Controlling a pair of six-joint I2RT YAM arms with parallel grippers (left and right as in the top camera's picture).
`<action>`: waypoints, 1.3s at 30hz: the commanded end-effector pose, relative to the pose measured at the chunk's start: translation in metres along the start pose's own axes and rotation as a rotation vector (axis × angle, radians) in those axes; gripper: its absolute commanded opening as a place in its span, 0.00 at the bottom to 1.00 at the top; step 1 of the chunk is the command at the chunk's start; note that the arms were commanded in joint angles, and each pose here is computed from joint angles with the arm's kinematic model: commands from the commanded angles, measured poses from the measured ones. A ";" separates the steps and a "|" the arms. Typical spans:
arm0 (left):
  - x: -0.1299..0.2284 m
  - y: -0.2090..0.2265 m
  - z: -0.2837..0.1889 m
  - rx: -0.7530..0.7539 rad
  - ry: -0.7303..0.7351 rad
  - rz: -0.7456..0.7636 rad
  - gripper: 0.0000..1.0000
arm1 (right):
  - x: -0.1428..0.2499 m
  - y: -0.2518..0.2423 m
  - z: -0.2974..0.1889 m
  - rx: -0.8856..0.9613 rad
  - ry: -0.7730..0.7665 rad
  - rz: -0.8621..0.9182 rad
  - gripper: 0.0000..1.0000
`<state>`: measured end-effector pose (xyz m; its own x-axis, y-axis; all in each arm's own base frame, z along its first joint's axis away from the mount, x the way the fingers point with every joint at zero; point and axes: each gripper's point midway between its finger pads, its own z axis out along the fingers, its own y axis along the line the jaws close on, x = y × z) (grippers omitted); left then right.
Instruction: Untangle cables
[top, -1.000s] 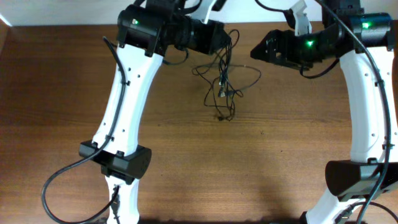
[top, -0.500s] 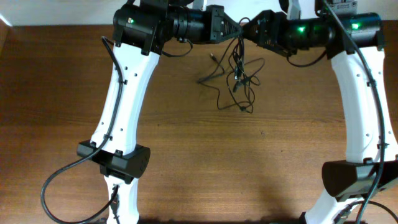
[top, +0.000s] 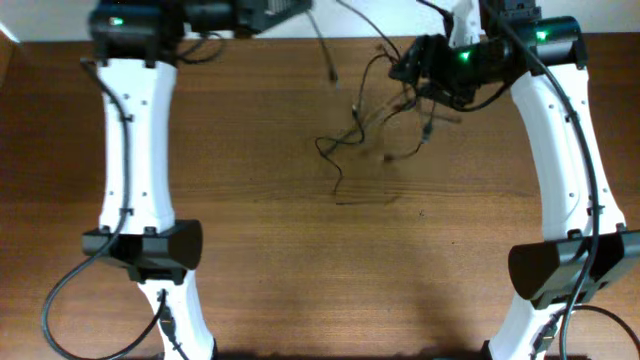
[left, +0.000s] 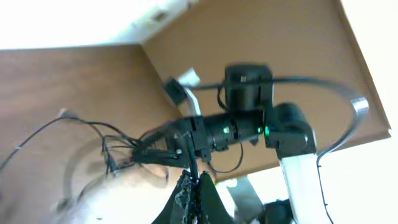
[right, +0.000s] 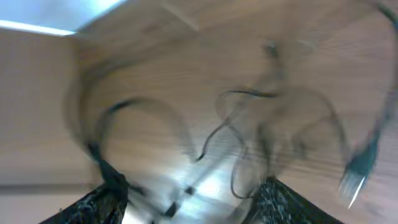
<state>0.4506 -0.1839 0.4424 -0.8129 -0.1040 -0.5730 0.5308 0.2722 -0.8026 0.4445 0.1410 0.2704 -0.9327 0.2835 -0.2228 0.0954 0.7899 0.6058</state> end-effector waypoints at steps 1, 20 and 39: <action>-0.018 -0.010 -0.046 -0.043 -0.094 0.041 0.00 | -0.011 -0.057 -0.006 0.250 -0.051 0.019 0.67; -0.022 0.001 -0.063 -0.462 -0.234 0.161 0.00 | 0.017 -0.042 -0.001 0.174 0.084 -0.149 0.56; 0.043 -0.165 -0.118 -0.620 -0.399 0.487 0.00 | 0.045 0.081 0.041 -0.130 0.074 -0.310 0.62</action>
<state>0.3167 -0.1233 0.5548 -0.3799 -0.1444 -0.9137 0.4567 0.8297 -0.3210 0.4286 0.2186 0.2785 -0.9296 -0.0048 -0.3686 -0.2425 0.7610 0.6017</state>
